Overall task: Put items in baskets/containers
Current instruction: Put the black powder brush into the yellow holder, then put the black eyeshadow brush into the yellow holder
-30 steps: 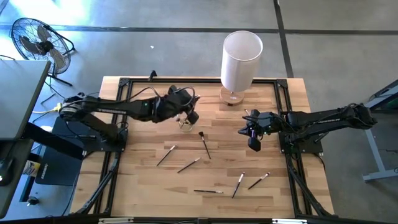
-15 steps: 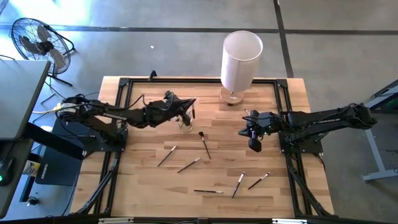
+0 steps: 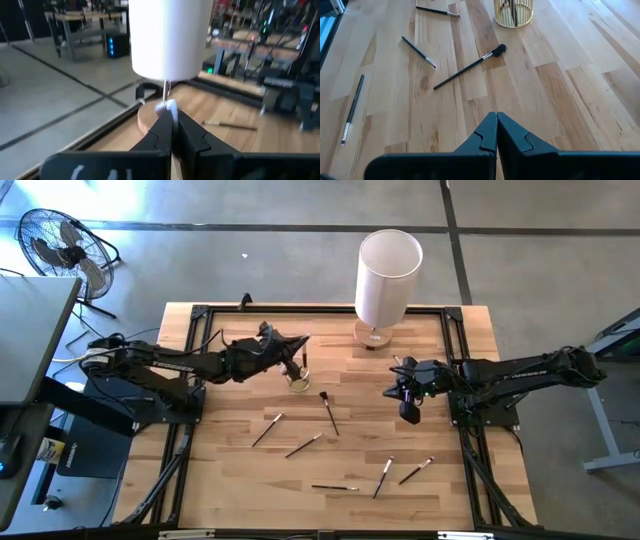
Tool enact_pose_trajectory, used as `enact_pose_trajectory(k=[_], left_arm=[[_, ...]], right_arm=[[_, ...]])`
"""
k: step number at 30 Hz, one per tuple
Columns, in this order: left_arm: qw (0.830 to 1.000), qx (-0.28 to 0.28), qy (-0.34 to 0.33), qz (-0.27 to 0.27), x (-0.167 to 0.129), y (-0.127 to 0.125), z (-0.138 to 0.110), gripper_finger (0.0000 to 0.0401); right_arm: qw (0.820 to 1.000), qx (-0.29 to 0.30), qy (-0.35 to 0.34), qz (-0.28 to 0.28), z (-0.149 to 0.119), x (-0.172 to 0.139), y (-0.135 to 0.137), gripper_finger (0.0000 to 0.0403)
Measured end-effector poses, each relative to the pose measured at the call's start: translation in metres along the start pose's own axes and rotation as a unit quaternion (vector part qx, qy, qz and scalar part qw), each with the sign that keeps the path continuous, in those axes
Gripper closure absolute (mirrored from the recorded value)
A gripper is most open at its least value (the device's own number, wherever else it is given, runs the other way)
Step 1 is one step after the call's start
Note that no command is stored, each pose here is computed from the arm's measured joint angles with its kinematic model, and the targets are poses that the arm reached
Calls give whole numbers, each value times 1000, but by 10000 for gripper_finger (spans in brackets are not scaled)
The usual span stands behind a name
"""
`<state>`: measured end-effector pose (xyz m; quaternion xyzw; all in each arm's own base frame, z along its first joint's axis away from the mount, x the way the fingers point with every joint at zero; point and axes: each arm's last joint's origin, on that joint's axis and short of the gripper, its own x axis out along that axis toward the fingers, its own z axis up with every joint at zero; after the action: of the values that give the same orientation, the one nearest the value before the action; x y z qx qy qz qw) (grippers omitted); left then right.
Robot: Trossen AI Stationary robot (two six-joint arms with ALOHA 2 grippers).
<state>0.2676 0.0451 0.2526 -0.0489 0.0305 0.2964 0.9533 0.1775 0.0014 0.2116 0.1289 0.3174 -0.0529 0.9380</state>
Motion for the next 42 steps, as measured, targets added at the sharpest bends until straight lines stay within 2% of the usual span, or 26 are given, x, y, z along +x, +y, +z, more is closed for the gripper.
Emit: enact_pose_trajectory(k=[6, 16, 25, 27, 30, 32, 37, 40, 42], left_arm=[[999, 1, 36, 2, 1, 0, -9, 395], [999, 3, 51, -2, 3, 0, -14, 332], [998, 7, 58, 0, 3, -1, -13, 295], [999, 1, 47, -2, 3, -1, -5, 294], [1000, -11, 22, -6, 0, -3, 21, 294], [999, -8, 38, -5, -3, -4, 38, 294], [989, -3, 150, -7, -15, -17, 79, 304], [974, -18, 226, -3, -29, -25, 97, 339], [964, -22, 265, 8, -36, -33, 97, 374]], right_arm=[[1000, 0, -2, -8, 0, 0, -1, 402], [1000, 1, -4, -13, 0, 0, -1, 402], [1000, 2, -5, -13, 0, 0, -1, 402], [1000, 2, -4, -13, 0, 0, -1, 402], [1000, 1, -5, -13, 1, 0, -1, 402], [1000, 1, -9, -18, 1, 0, -1, 402], [999, 1, -16, -44, 1, 0, -2, 402], [998, 1, -22, -63, 2, 0, -4, 402], [997, 1, -25, -74, 2, 0, -4, 402]])
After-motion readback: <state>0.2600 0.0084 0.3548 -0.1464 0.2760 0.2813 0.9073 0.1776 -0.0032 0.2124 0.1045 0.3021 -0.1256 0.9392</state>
